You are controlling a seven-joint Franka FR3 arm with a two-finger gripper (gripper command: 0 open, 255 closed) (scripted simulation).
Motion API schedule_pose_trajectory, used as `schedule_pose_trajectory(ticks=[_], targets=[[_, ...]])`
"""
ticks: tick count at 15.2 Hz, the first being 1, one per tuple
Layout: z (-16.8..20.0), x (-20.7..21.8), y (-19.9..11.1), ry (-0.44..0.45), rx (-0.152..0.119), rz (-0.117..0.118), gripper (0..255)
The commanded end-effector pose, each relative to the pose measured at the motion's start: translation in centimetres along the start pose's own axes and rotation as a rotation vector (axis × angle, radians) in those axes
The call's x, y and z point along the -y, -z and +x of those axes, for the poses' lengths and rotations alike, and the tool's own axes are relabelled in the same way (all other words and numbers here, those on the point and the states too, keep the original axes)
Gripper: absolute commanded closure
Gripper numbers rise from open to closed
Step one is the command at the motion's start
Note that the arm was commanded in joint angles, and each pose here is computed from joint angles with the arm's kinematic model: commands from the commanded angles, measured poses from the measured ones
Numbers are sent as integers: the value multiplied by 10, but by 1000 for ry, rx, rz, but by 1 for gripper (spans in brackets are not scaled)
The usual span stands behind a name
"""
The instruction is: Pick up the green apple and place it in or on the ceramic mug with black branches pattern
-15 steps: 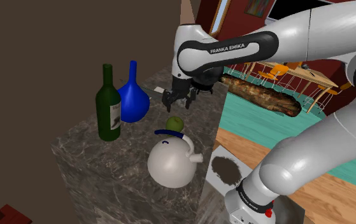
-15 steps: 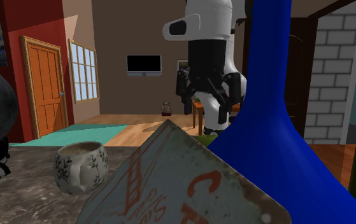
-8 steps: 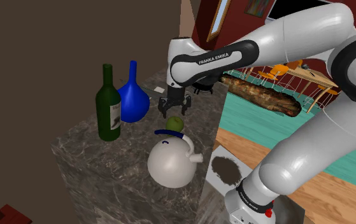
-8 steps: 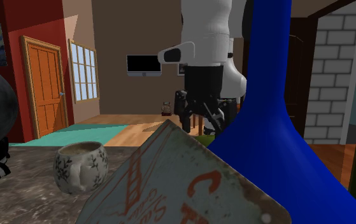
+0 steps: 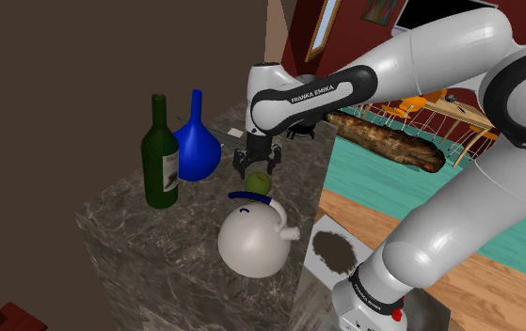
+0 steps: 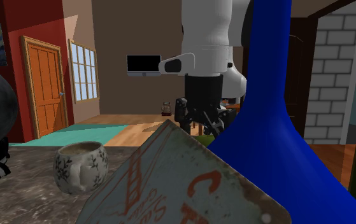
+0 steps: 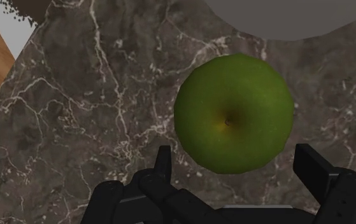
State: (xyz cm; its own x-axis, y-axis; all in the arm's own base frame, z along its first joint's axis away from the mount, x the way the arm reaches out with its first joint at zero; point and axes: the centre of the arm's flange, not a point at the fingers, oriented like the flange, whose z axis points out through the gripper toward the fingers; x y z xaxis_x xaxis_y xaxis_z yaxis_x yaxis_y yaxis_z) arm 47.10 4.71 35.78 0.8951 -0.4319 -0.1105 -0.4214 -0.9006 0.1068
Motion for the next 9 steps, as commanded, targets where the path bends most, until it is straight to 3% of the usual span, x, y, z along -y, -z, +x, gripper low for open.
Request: schedule_pose_trajectory(ticks=[1,2,3,9], targets=[[0,0,0,0,0,0,0],[0,0,0,0,0,0,0],[0,0,0,0,0,0,255],[0,0,0,0,0,0,255]])
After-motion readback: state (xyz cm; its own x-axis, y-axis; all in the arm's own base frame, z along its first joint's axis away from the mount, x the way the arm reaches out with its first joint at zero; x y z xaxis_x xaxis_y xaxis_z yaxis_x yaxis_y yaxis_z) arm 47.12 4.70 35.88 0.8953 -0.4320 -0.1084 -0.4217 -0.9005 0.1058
